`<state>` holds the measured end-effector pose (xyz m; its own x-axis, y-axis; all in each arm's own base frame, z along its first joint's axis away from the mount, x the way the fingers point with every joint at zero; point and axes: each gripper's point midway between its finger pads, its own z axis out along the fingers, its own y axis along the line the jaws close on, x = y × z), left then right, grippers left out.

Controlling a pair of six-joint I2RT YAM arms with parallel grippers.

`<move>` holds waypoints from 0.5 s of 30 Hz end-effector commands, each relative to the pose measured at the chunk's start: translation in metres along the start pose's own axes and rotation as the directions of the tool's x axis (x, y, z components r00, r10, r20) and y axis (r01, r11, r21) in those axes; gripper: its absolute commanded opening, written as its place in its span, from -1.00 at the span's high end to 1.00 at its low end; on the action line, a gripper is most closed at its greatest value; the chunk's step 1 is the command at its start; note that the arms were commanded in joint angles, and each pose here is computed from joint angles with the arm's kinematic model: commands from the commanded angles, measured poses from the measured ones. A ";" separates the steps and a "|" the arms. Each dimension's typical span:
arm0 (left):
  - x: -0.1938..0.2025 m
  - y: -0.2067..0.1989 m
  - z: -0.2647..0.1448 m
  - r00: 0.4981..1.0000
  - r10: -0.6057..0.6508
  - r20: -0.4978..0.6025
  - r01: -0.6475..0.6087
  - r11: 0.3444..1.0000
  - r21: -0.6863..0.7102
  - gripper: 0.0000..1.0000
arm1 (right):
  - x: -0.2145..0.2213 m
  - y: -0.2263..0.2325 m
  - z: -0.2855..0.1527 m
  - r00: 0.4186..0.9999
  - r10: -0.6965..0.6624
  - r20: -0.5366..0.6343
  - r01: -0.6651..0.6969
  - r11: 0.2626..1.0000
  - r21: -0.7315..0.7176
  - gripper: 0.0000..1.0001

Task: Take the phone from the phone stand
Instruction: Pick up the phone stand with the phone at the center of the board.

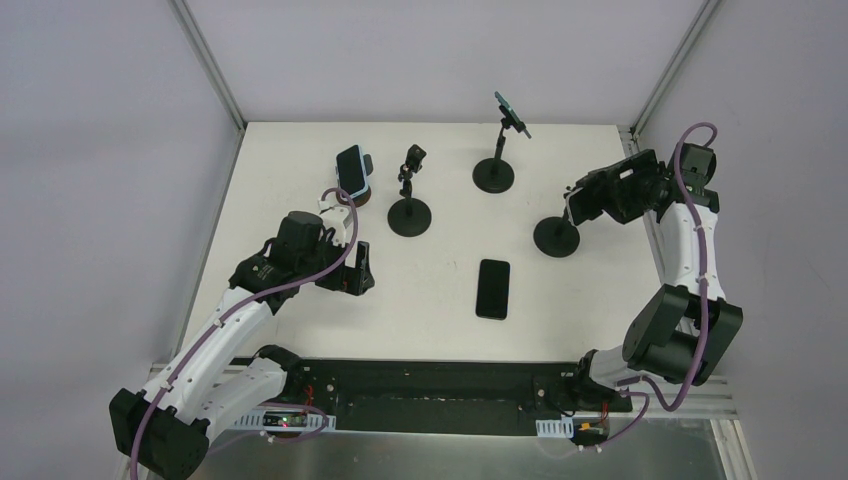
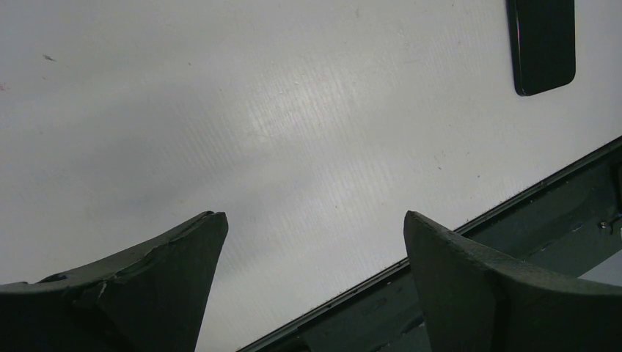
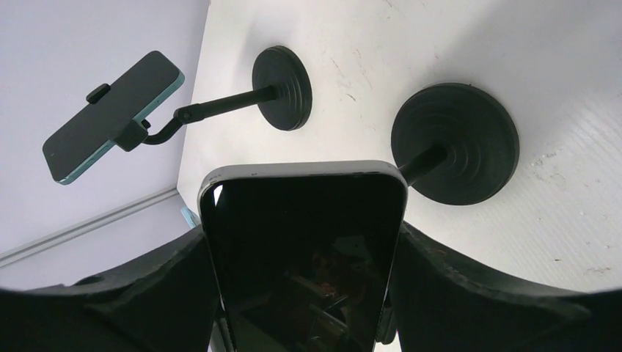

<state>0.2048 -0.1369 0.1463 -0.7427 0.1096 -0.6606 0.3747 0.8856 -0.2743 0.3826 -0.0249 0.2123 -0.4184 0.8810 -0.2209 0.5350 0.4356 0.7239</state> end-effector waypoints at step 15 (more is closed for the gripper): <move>-0.049 0.012 -0.056 0.914 0.073 0.400 -0.037 0.995 -0.097 -0.98 | 0.061 0.139 -0.103 0.971 -0.237 -0.007 0.221 0.917 -0.332 0.93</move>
<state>0.2063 -0.1206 0.1981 -0.5426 0.0252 -0.8396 0.3838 0.8966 -0.2211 0.3721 0.0163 0.2470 -0.5202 0.8171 -0.2484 0.4824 0.5212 0.7041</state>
